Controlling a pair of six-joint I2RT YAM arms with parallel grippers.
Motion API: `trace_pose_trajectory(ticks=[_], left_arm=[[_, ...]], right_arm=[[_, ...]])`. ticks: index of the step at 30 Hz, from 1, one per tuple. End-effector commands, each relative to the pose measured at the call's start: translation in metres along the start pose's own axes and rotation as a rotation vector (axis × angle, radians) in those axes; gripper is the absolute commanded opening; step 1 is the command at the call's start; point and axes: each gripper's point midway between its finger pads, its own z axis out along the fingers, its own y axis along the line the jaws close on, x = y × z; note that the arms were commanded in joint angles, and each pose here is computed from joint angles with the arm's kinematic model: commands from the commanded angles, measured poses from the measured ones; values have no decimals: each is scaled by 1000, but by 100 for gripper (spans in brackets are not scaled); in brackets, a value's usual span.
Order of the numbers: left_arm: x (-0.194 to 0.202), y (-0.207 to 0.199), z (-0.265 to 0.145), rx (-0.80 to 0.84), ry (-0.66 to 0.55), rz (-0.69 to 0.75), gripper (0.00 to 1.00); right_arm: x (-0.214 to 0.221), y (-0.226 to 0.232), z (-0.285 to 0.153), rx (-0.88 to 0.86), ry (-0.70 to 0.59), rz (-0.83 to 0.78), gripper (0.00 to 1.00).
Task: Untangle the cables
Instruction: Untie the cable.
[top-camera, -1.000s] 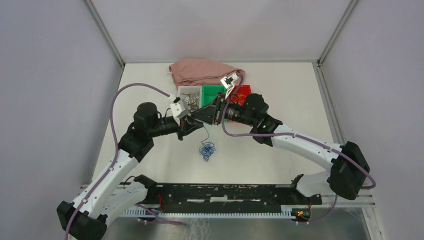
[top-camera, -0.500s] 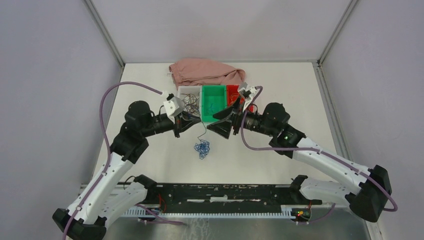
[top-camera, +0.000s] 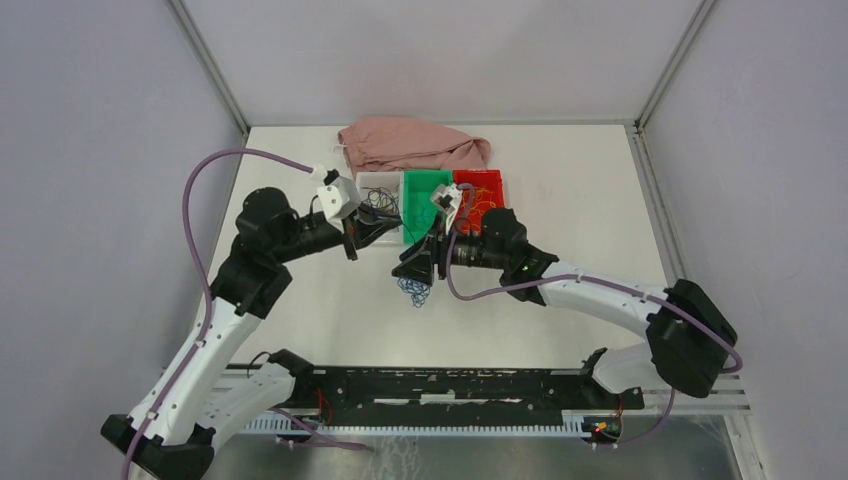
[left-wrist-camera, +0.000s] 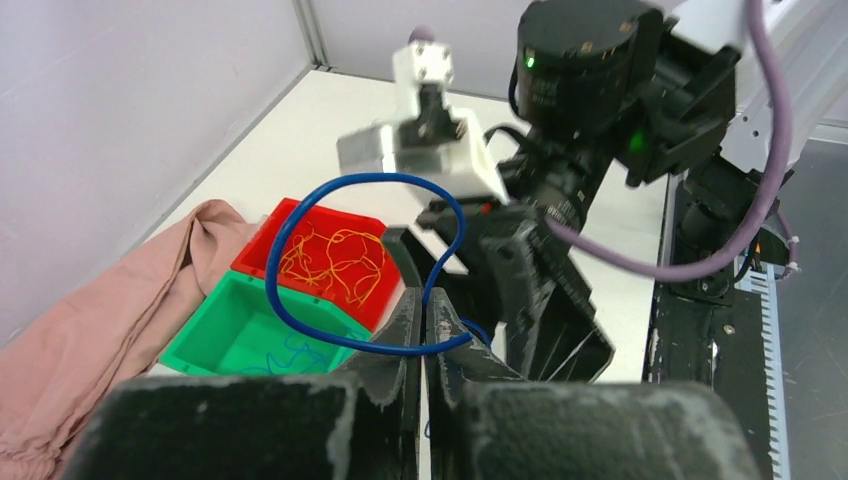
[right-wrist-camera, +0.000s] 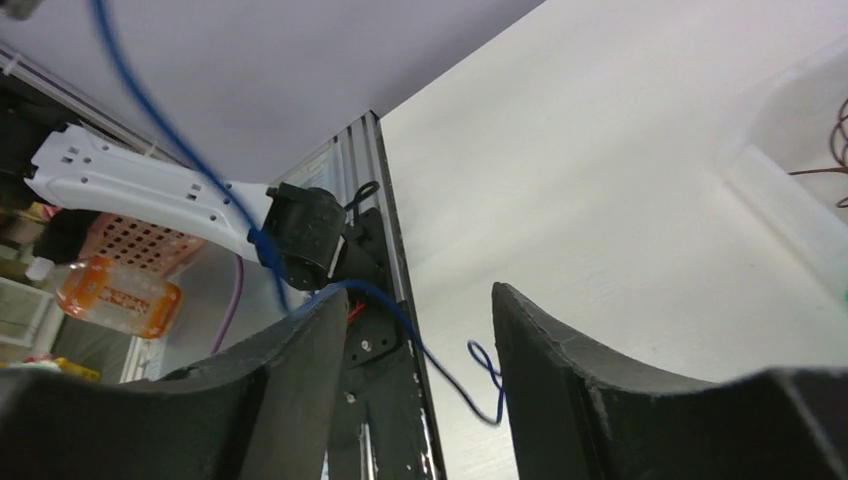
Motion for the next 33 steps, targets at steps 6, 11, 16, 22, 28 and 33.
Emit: trace_pose_trajectory(ticks=[6,11,16,22,28,33], left_arm=[[-57,2,-1,8,-109,85,3],[-88,4,-2,9,-155,126,3],[-122,4,-6,7,-214,174,3],[-168,3,-14,-6,-290,220,3],[-208,6,-23,-43,-368,269,3],[-245,13,-30,-96,-447,328,3]], right_arm=[[-17,-2,40,-112,-165,131,42],[8,-25,45,-63,-165,192,36],[38,-52,47,29,-126,221,34],[70,-75,47,84,-92,261,34],[91,-88,44,132,-61,272,38],[112,-100,38,208,3,234,42]])
